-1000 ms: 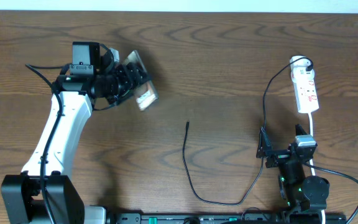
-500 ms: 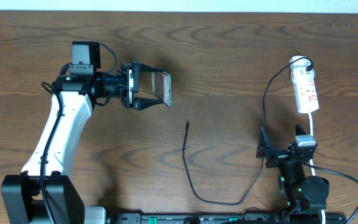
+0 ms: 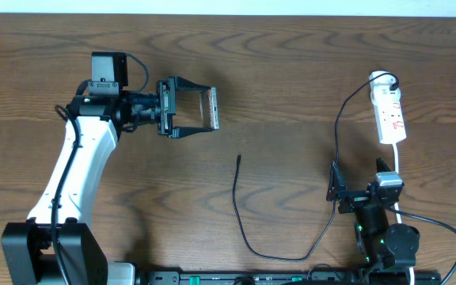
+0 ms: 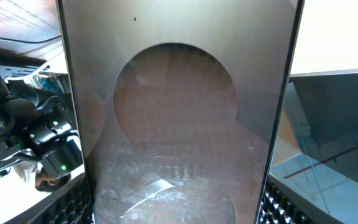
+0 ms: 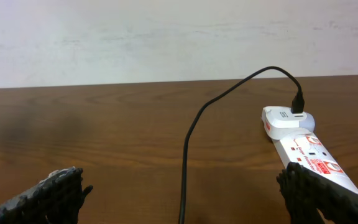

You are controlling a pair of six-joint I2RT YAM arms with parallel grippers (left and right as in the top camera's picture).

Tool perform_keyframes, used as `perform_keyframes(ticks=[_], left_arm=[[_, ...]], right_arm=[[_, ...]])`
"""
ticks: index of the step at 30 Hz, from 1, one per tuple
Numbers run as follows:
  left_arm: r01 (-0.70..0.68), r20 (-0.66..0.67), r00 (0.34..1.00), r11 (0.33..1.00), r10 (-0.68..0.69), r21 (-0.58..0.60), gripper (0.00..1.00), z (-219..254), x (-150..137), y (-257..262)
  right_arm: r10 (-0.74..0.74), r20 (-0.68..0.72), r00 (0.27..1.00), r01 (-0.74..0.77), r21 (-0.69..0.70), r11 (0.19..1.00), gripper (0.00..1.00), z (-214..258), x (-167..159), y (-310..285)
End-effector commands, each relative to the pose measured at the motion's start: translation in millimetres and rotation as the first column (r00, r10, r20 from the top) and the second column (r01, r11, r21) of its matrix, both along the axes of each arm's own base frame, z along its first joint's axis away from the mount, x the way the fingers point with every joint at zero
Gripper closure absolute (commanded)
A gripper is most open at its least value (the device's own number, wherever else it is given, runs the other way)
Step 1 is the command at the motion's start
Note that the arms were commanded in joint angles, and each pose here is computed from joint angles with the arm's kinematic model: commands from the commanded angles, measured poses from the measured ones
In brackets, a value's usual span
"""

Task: Plug charger to phone and switch on socket
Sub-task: 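Lift the phone and rotate it upright with the left gripper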

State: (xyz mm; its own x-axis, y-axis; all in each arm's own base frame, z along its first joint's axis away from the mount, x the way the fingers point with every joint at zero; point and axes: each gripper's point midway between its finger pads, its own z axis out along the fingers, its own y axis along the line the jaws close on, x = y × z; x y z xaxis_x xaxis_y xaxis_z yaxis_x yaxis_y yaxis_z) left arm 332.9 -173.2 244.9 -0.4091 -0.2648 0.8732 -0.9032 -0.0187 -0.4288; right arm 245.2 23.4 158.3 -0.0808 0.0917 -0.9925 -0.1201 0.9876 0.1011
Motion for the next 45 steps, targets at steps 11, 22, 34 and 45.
perform_keyframes(ticks=[11,22,34,45], left_arm=[[0.031,0.049,0.998,0.998,-0.028,-0.05,0.93,26.0,-5.1,-1.9],[0.008,0.05,0.999,1.0,-0.007,-0.019,0.93,20.7,-1.2,-0.4],[-0.236,0.221,0.963,0.875,0.153,0.422,0.93,-46.2,38.9,42.5],[-0.148,0.032,0.97,0.482,0.24,0.864,0.92,-120.2,-12.7,125.6]], right_arm=[[0.002,0.002,1.0,-0.002,-0.013,1.0,0.01,-0.3,-0.3,0.6],[0.002,0.002,1.0,-0.002,-0.013,1.0,0.01,-0.3,-0.3,0.7],[0.002,0.002,1.0,-0.002,-0.013,1.0,0.01,-0.3,-0.3,0.7],[0.002,0.002,1.0,-0.002,-0.013,1.0,0.01,-0.3,-0.3,0.6]])
